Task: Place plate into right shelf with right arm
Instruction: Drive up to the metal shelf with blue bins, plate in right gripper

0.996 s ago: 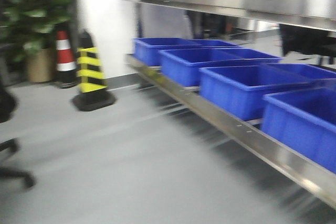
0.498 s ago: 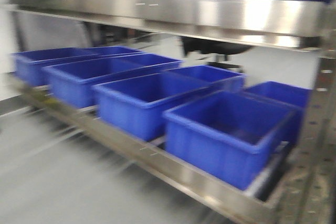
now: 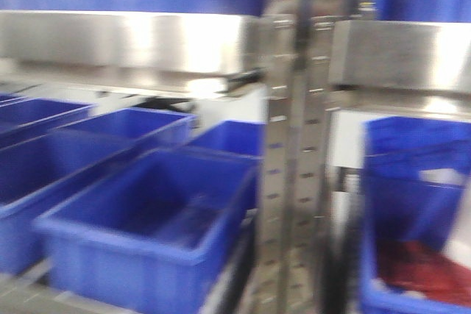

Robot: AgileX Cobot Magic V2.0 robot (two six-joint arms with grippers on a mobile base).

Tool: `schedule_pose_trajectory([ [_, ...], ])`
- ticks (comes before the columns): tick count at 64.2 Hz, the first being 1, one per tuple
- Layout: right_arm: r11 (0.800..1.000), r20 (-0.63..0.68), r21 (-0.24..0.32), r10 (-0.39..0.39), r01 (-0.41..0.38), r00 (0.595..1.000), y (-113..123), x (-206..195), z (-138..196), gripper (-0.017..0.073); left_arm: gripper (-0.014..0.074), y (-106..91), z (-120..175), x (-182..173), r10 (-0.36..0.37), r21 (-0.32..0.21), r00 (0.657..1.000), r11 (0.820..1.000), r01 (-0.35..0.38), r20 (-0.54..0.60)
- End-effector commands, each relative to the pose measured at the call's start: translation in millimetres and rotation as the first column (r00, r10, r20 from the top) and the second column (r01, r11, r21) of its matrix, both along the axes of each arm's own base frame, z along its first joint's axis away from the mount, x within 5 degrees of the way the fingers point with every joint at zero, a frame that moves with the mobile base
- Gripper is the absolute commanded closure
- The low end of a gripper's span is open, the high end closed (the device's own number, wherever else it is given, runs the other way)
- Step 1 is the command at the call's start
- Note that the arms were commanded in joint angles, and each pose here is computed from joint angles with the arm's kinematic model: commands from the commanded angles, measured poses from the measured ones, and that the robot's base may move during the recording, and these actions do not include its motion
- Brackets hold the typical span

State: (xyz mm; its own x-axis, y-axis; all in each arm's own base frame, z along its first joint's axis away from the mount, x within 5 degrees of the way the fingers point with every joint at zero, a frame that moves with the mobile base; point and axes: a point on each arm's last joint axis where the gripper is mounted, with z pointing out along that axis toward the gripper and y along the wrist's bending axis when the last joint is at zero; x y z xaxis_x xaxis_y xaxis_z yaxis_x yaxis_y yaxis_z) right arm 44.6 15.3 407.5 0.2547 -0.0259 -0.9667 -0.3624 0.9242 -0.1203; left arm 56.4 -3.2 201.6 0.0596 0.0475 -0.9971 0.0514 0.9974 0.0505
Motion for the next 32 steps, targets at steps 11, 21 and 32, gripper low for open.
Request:
schedule_pose_trajectory([
  [11,1.0,0.107,0.019,0.014,-0.016,0.994,0.1,-4.4,16.3,0.0506,0.0641,1.6,5.4,-1.2,0.016,-0.011,0.996,1.0,-0.016,0.089],
  [21,1.0,0.107,0.019,0.014,-0.016,0.994,0.1,-4.4,16.3,0.0506,0.0641,1.7,6.0,-1.3,0.019,-0.011,0.996,1.0,-0.018,0.091],
  [32,1.0,0.107,0.019,0.014,-0.016,0.994,0.1,-4.4,16.3,0.0506,0.0641,1.7,6.0,-1.3,0.018,-0.011,0.996,1.0,-0.017,0.091],
])
